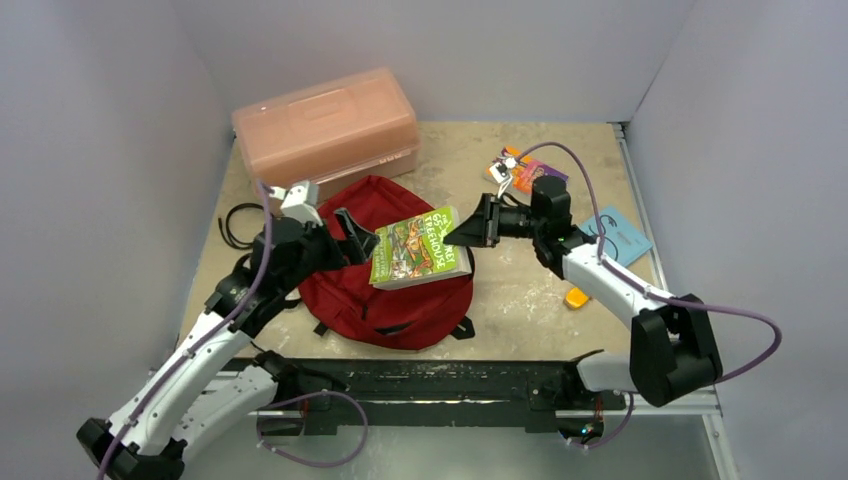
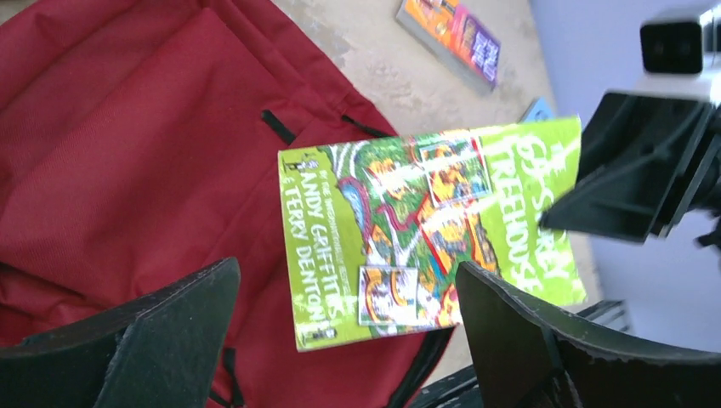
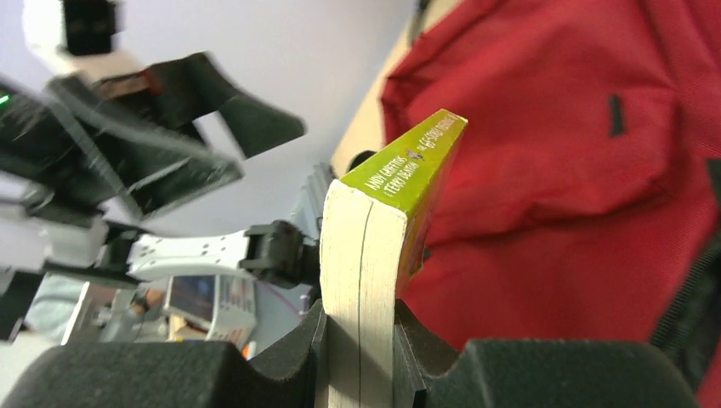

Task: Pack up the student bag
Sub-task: Pick up the book from the center of the board.

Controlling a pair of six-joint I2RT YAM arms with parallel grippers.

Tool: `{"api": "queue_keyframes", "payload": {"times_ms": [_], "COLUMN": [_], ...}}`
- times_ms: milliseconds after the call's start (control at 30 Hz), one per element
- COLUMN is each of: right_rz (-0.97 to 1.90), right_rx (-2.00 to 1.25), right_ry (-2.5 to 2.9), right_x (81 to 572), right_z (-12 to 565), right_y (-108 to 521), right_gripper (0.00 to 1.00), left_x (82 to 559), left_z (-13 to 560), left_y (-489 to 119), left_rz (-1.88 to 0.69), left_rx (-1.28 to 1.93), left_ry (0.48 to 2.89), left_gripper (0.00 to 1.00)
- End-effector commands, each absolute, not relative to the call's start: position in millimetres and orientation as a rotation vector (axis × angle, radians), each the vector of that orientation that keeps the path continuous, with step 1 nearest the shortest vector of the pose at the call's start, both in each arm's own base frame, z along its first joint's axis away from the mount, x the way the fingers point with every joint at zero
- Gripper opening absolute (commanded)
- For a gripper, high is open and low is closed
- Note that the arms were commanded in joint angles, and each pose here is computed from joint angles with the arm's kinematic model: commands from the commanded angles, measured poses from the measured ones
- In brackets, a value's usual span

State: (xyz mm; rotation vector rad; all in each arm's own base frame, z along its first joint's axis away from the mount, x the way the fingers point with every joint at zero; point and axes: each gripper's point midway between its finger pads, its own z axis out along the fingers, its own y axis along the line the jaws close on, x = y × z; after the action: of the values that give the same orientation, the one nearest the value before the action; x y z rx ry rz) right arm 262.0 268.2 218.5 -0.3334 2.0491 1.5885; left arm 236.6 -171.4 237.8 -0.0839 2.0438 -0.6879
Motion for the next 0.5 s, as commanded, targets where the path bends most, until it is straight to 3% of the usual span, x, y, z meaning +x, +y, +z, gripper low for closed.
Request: {"api": "queue_keyframes", "payload": {"times_ms": [0,333,467], "right_rz": [1.707,2.009,2.095], "right_rx": [-0.621,-0.582,-0.632], "right_ry": [1.712,1.481,1.365], "right_x": [231,191,177], "right_z": [300,413,443], "right_y": [270,260,255], "right_gripper": [0.00,0.00,0.00], "left_x": [228,201,190], "left_z": [255,342,383], "left_y": [-171,-147,-160], "left_rz": [-0.957,-1.170,-1.391], "left_rx": [-0.271,-0.278,-0.268], "left_ry": [2.047,1.641,1.495], "left_gripper": [1.00,1.00,1.00]}}
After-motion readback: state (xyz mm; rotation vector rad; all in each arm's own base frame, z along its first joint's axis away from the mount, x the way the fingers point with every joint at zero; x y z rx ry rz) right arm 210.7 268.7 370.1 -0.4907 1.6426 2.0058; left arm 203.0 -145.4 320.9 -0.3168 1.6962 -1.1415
